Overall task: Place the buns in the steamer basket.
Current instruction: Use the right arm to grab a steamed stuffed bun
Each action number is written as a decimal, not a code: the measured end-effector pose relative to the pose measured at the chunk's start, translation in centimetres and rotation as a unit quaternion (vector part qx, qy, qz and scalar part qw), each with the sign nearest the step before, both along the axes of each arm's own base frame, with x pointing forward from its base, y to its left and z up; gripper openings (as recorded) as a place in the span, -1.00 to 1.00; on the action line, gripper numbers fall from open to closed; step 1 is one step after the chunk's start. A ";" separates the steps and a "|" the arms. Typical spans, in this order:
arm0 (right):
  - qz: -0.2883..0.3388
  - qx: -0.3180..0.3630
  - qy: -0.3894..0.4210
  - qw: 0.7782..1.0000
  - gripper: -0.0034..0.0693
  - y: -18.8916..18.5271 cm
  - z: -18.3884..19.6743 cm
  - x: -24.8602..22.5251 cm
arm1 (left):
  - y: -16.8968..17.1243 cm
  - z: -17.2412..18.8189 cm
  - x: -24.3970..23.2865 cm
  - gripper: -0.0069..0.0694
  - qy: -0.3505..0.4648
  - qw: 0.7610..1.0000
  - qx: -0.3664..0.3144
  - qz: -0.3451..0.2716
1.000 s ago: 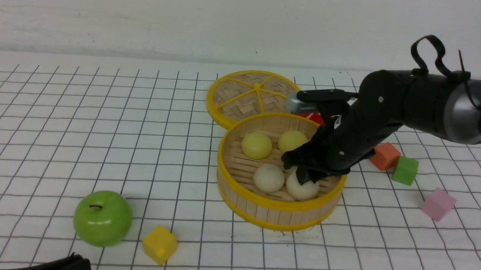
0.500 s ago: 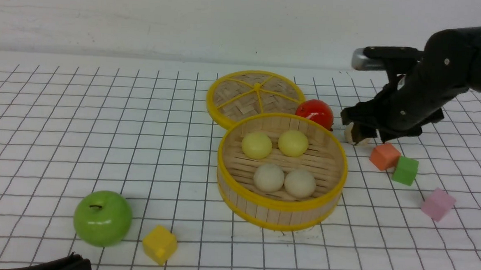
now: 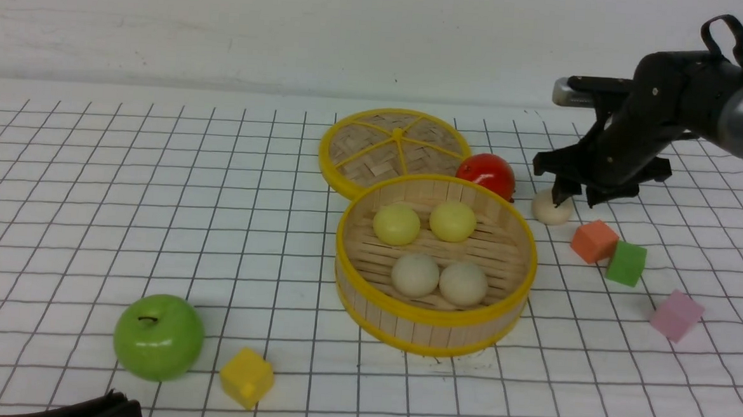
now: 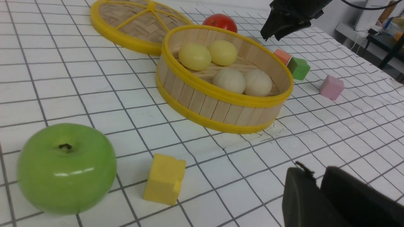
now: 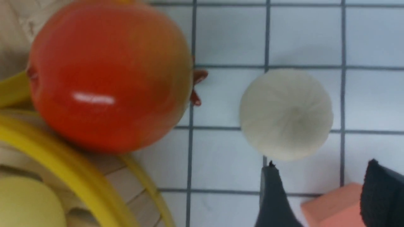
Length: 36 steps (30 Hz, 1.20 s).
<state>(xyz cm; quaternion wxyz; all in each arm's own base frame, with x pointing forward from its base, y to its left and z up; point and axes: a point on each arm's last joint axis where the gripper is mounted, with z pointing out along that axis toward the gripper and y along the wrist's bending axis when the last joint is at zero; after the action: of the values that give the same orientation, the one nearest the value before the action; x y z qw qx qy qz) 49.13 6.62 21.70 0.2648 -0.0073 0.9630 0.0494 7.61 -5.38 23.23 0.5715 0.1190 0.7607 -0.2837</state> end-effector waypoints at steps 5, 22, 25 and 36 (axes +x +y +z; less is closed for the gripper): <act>0.000 0.015 -0.019 1.000 0.08 0.3 0.5 0.3 | 0.0 0.0 0.0 -0.58 0.000 1.000 0.000 0.000; 0.003 0.022 -0.009 1.000 -0.24 0.6 -2.5 1.3 | 0.0 0.0 0.0 -0.55 0.000 1.000 0.000 0.000; 0.004 0.022 -0.004 1.000 -0.27 0.6 -2.5 1.2 | 0.0 0.0 0.0 -0.55 0.000 1.000 0.000 0.000; 0.001 0.026 -0.034 0.999 0.05 0.6 -1.9 1.6 | 0.0 0.0 0.0 -0.54 0.000 1.000 0.000 0.000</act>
<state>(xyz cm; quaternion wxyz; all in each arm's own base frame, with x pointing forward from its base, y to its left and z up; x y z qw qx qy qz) 50.69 7.21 19.85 0.2976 -0.0031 0.9517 0.0749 7.61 -5.38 23.23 0.5715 0.1190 0.7607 -0.2837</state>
